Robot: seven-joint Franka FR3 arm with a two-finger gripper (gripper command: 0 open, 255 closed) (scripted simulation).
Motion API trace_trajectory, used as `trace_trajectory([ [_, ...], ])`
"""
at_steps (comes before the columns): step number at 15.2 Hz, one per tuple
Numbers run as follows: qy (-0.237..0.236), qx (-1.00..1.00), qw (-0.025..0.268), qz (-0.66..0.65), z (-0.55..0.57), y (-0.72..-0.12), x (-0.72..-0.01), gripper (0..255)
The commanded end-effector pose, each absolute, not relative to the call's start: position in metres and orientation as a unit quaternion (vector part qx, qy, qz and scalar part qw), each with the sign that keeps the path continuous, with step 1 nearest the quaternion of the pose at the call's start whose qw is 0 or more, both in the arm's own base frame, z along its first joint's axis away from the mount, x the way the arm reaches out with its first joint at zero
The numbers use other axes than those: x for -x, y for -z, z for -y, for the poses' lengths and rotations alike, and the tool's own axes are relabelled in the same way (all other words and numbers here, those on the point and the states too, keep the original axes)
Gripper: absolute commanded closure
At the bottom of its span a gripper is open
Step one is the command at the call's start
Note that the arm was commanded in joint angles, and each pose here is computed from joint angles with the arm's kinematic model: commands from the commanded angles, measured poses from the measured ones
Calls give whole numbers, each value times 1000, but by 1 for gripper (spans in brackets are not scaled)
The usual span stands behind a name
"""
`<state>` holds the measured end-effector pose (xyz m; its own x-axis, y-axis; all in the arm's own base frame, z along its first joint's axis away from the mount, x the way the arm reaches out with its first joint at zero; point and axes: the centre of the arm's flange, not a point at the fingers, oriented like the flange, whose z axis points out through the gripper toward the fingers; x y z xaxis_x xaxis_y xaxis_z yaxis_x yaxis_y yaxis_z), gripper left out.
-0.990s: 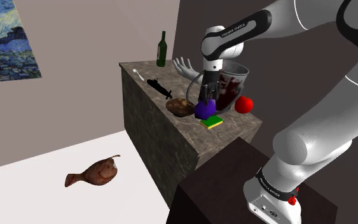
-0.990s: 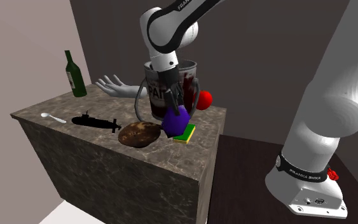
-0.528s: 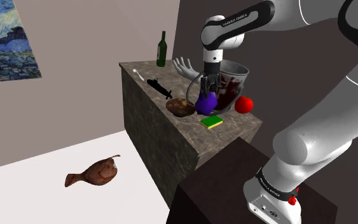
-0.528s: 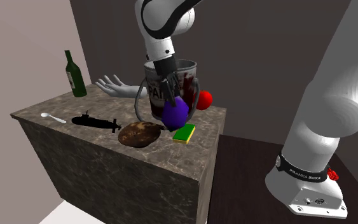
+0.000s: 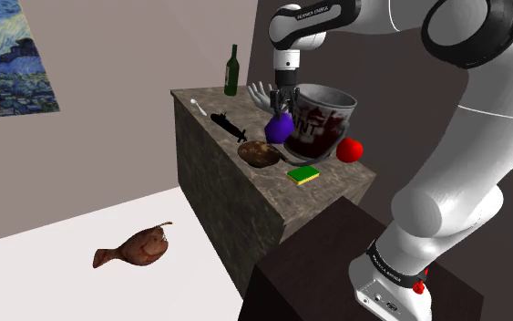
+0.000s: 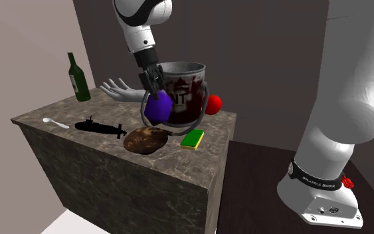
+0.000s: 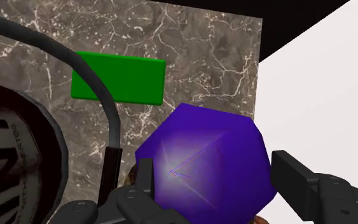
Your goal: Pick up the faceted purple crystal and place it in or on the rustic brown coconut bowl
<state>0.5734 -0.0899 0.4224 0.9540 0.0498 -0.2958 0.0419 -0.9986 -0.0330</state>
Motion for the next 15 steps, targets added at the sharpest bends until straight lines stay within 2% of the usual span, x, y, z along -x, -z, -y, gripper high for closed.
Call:
trace_trajectory([
  [1, -150, 988, 13, 23, 88, -432, -600, 255],
  [4, -150, 988, 13, 23, 89, -441, -630, 255],
  [15, -150, 988, 13, 23, 89, -383, -630, 255],
])
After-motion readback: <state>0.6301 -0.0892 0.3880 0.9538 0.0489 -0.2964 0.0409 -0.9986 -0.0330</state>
